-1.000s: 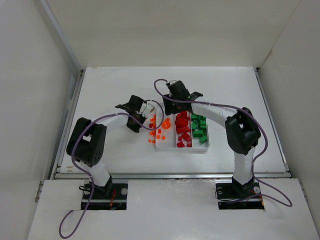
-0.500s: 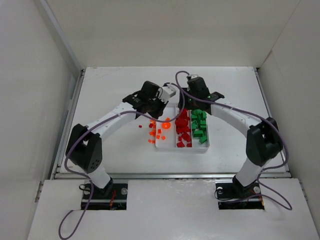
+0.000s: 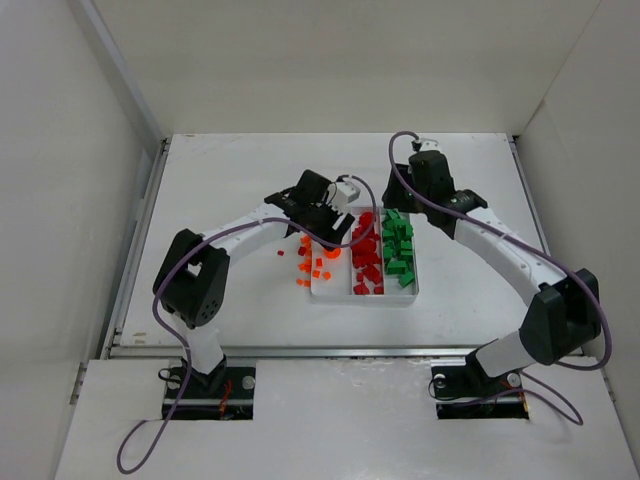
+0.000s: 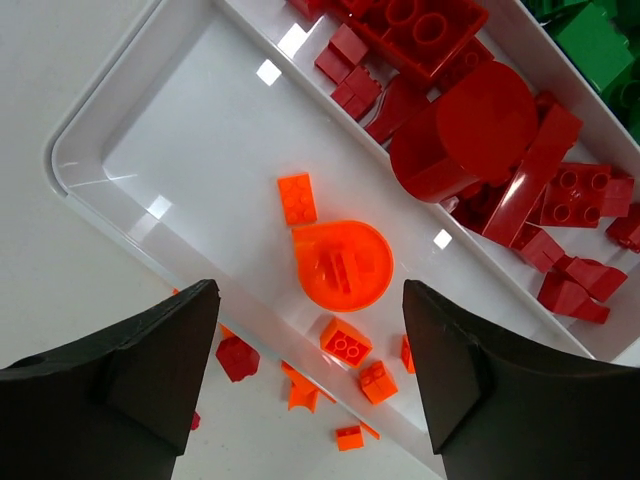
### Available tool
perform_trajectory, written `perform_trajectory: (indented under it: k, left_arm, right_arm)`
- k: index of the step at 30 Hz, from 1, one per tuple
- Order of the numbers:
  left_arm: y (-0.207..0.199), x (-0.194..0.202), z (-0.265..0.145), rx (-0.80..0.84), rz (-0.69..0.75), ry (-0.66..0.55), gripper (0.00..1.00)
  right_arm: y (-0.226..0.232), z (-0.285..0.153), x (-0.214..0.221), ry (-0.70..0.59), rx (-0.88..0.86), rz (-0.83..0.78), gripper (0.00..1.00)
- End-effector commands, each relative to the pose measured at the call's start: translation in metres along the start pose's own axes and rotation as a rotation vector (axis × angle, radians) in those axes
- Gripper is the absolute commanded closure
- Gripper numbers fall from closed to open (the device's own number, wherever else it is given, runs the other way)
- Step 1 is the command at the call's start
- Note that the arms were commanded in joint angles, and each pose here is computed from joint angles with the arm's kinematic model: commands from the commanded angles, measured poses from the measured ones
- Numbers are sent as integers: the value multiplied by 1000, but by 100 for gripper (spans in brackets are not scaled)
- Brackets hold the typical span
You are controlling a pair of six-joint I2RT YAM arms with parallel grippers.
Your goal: Sort the legos into containers by color
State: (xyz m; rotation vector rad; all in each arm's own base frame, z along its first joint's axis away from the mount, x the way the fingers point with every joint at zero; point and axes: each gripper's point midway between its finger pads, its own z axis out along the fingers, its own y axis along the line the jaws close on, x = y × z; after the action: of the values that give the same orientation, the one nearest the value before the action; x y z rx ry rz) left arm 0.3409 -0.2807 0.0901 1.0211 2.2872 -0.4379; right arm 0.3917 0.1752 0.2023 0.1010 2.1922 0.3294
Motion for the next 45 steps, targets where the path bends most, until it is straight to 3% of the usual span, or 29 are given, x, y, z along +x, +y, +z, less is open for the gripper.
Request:
perform_trajectory:
  k: [1, 6, 7, 12, 17, 25, 31, 39, 45]
  left_arm:
    - [0, -29, -16, -16, 15, -81, 29]
    - [18, -32, -37, -61, -3, -86, 36]
    - [23, -35, -47, -74, -11, -100, 43]
    - [67, 8, -68, -142, 8, -55, 61]
    - [74, 45, -68, -134, 170, 25, 61]
    - [85, 86, -45, -115, 109, 104, 48]
    - [88, 107, -27, -105, 10, 188, 44]
    - [85, 125, -11, -91, -71, 239, 46]
    - [81, 127, -8, -86, -103, 231, 61]
  right_arm:
    - [-1, -11, -11, -51, 0, 12, 41]
    - [-1, -14, -12, -51, 0, 3, 41]
    - [-3, -14, -10, -43, 5, -8, 41]
    - [-2, -14, -2, -24, 3, -38, 41]
    - [9, -10, 10, 4, -13, -60, 41]
    - [20, -7, 14, 22, -23, -111, 41]
    - [17, -7, 15, 26, -11, -113, 41]
    - [12, -5, 22, 39, 5, -117, 41]
    - [11, -5, 21, 35, 13, -118, 41]
